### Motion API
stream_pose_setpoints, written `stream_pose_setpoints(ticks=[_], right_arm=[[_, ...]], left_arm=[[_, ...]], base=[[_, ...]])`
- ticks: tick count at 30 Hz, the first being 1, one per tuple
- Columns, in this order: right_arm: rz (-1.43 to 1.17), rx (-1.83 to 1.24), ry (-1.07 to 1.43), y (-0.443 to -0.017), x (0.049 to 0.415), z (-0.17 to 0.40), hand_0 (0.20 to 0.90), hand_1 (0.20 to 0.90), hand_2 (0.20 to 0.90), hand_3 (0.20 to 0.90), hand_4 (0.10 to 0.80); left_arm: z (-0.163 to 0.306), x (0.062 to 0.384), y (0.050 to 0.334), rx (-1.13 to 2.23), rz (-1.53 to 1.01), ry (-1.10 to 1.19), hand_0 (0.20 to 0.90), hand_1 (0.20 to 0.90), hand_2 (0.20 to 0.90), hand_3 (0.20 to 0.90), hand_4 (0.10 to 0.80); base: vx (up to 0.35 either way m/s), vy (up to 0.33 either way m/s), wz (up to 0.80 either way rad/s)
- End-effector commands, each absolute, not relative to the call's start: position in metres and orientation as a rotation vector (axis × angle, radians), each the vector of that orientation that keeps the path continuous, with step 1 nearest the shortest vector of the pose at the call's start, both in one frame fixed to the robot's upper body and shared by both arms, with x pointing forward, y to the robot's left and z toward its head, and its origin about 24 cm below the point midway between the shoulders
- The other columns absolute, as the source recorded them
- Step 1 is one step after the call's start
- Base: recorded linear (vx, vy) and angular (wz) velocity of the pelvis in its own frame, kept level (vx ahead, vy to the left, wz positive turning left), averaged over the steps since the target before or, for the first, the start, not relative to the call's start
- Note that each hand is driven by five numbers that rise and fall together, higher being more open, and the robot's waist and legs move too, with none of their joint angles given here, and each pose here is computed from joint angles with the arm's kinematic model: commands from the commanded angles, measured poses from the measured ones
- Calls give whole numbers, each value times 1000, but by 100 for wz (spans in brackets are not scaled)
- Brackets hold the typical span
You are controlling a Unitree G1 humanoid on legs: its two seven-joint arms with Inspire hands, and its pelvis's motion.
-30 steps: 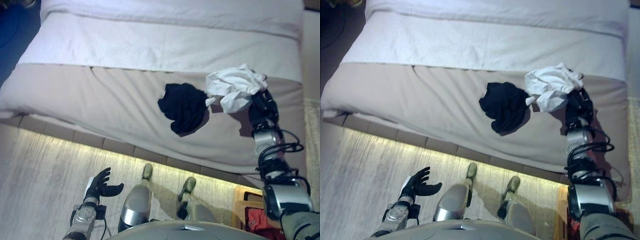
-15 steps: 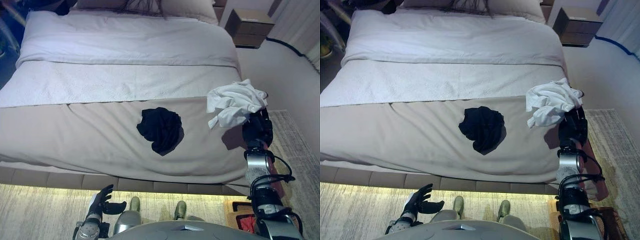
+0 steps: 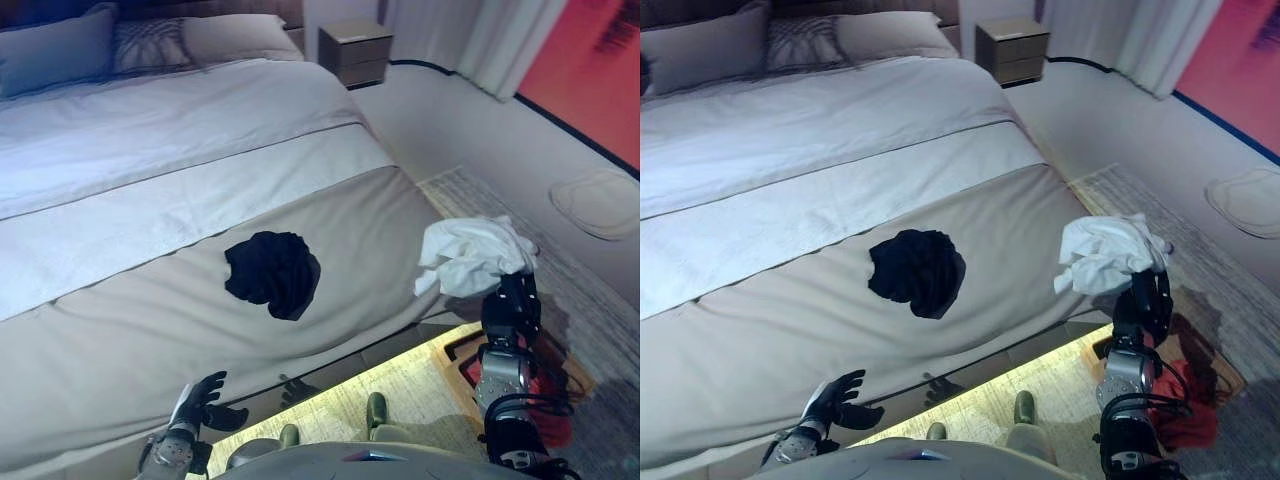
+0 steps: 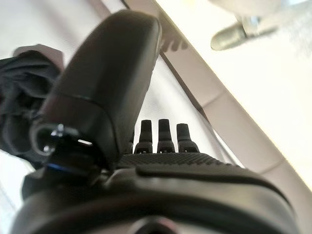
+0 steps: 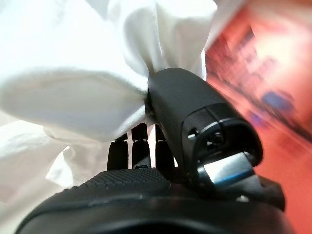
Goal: Pick up the clothes from the bed and place them into the basket
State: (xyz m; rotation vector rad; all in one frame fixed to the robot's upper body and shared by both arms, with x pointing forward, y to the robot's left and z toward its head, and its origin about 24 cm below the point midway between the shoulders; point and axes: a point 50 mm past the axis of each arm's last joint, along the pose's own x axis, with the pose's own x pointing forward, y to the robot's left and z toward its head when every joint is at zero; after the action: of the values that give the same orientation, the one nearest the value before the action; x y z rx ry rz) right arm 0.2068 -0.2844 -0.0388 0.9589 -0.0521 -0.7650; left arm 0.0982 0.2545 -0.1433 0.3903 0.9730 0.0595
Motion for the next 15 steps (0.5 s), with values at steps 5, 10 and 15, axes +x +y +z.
stream_pose_setpoints(ticks=[5, 10, 15], right_arm=[[-815, 860, -278, -307, 235, 10, 300, 300, 300, 200, 100], [-874, 834, -183, -282, 240, -5, 300, 300, 300, 200, 100], [-950, 783, -115, -289, 234, -16, 300, 300, 300, 200, 100]], left_arm=[[-131, 125, 269, 429, 94, 894, 900, 900, 900, 900, 800], [-134, 131, 254, 432, 80, 874, 900, 900, 900, 900, 800], [-136, 131, 252, 496, 37, 887, 900, 900, 900, 900, 800]], base=[[-239, 44, -90], [-176, -166, -108], [-103, -208, -89]])
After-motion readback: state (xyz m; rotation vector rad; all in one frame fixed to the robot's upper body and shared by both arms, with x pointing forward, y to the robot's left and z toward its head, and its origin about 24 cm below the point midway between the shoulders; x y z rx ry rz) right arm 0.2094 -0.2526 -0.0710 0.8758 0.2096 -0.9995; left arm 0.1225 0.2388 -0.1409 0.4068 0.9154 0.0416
